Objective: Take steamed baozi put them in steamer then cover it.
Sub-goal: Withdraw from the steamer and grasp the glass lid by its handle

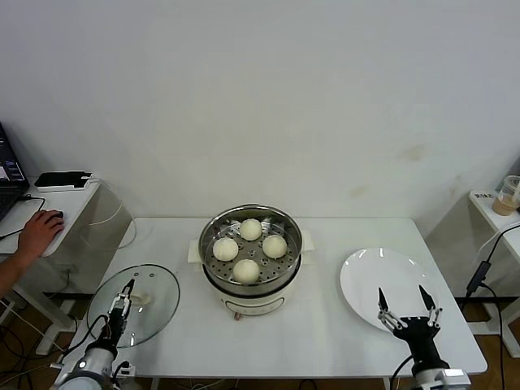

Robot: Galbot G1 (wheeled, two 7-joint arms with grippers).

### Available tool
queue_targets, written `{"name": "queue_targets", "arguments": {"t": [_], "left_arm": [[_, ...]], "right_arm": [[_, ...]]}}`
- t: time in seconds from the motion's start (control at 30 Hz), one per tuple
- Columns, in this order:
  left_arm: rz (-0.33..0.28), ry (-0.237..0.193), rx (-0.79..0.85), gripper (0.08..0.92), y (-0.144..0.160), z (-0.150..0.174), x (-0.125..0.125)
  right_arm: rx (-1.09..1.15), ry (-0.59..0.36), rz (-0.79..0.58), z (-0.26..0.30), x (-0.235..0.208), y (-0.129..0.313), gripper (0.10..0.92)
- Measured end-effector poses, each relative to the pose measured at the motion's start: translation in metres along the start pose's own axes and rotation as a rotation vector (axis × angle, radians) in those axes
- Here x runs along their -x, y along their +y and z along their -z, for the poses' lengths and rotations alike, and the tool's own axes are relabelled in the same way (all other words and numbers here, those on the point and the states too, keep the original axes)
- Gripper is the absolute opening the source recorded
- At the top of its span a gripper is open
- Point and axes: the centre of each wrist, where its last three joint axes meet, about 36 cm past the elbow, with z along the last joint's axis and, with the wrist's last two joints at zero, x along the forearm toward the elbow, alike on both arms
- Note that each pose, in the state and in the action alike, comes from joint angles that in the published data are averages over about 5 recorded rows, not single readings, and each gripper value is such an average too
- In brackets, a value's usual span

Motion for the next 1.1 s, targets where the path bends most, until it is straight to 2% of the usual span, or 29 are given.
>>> {"name": "queue_targets", "arguments": {"t": [0.4, 0.93, 1.0, 1.1], "left_arm": [[-0.03, 0.028, 0.028, 0.823, -0.013, -0.015, 0.03], [-0.03, 0.036, 0.022, 0.822, -0.016, -0.012, 0.062], [-0.031, 0.037, 0.022, 0.807, -0.016, -0.013, 0.065], [-0.034, 0.036, 0.018, 0.74, -0.017, -0.013, 0.067]], "right_arm": [[-0.017, 0.004, -0.009, -0.001, -0.003, 0.003, 0.823], [-0.031, 0.016, -0.009, -0.005, -0.004, 0.003, 0.823], [-0.033, 0.016, -0.008, -0.005, -0.003, 0.003, 0.823], [-0.035, 0.017, -0.007, -0.006, -0.003, 0.003, 0.823]]}}
